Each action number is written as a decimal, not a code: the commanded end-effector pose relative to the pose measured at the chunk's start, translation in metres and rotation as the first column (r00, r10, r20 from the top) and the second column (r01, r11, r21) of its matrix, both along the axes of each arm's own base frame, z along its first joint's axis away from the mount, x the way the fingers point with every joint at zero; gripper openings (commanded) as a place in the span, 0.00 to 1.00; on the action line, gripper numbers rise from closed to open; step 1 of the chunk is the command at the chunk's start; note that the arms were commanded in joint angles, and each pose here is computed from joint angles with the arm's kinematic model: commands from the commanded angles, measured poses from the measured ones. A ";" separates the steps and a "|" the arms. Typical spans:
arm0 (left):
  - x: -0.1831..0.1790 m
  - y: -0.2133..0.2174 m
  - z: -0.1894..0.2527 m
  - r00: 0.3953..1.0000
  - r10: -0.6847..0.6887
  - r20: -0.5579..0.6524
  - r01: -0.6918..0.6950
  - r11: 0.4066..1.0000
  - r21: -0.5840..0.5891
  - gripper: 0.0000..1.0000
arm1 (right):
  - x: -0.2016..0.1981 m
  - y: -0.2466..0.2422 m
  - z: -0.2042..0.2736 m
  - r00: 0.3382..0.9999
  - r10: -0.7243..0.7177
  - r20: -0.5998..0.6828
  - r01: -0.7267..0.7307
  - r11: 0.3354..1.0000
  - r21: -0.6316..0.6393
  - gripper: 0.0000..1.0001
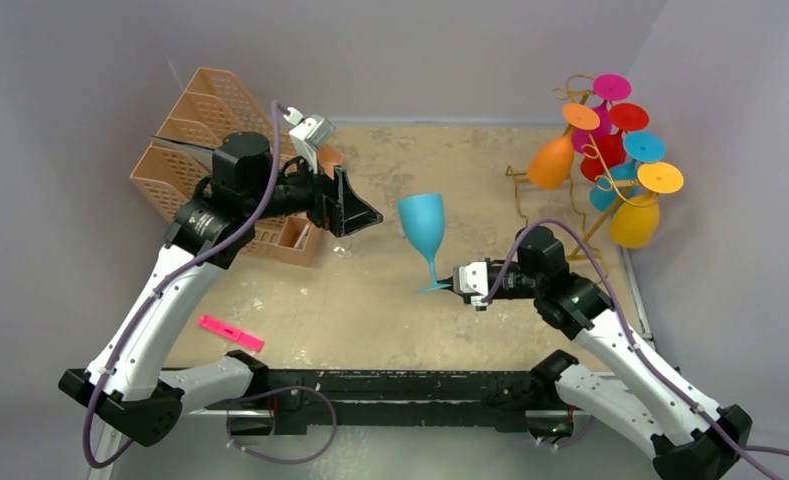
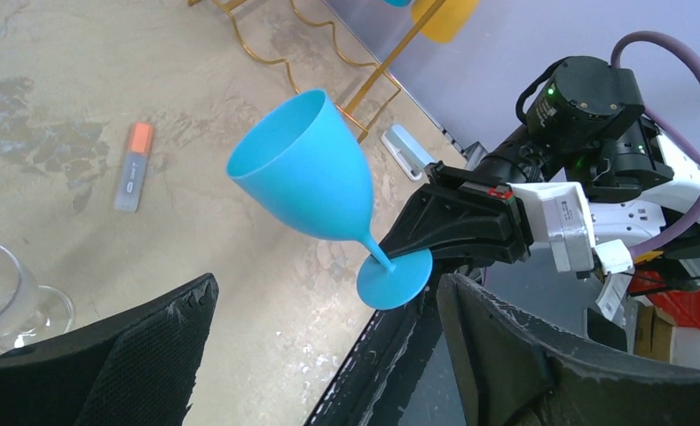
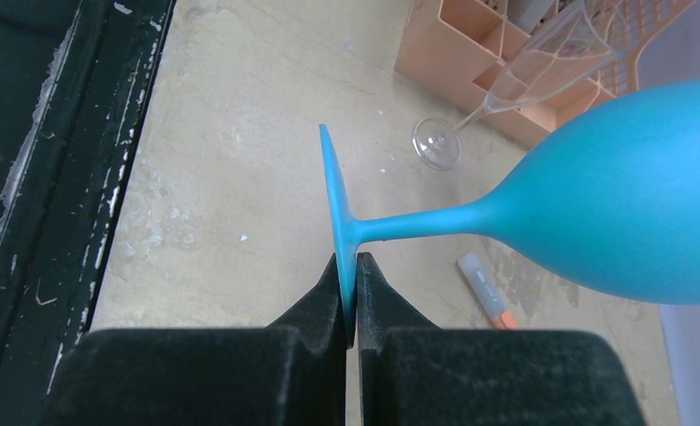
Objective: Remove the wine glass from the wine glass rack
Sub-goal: Place the wine glass at the center of the board.
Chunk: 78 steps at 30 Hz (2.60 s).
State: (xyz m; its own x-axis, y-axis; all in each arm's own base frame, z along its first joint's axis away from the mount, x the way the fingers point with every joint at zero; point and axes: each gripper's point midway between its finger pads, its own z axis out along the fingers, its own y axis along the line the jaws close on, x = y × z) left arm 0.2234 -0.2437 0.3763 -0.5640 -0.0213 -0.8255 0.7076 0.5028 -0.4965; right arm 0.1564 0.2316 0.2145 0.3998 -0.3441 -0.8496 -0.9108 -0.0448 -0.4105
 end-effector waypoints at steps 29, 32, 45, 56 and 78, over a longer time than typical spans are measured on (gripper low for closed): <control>-0.044 0.005 -0.005 0.975 -0.212 0.071 0.207 0.976 0.066 0.80 | -0.017 0.050 -0.032 0.878 0.198 0.436 -0.112 0.970 -0.215 0.00; -0.056 0.001 -0.008 0.952 -0.299 0.067 0.296 0.954 0.052 0.83 | -0.016 0.053 -0.031 0.874 0.193 0.445 -0.108 0.972 -0.209 0.00; -0.068 -0.008 -0.046 0.906 -0.415 -0.084 0.417 0.909 0.009 0.81 | -0.018 0.065 -0.025 0.851 0.219 0.477 -0.142 0.971 -0.193 0.00; -0.084 -0.013 -0.062 0.843 -0.510 -0.171 0.517 0.856 -0.004 0.46 | -0.017 0.068 -0.024 0.852 0.227 0.473 -0.145 0.968 -0.202 0.00; -0.073 0.000 -0.069 0.904 -0.405 -0.134 0.422 0.897 0.133 0.00 | -0.025 0.063 -0.023 0.861 0.244 0.446 -0.170 0.965 -0.200 0.48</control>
State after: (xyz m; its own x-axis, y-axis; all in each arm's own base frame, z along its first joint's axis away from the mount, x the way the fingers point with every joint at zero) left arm 0.1437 -0.2478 0.2945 -0.6336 0.3665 -0.6813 0.7705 0.2195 -0.5985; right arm 0.1335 0.2936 0.1746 0.8072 -0.3407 -0.4821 -0.5824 -0.3266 -0.7444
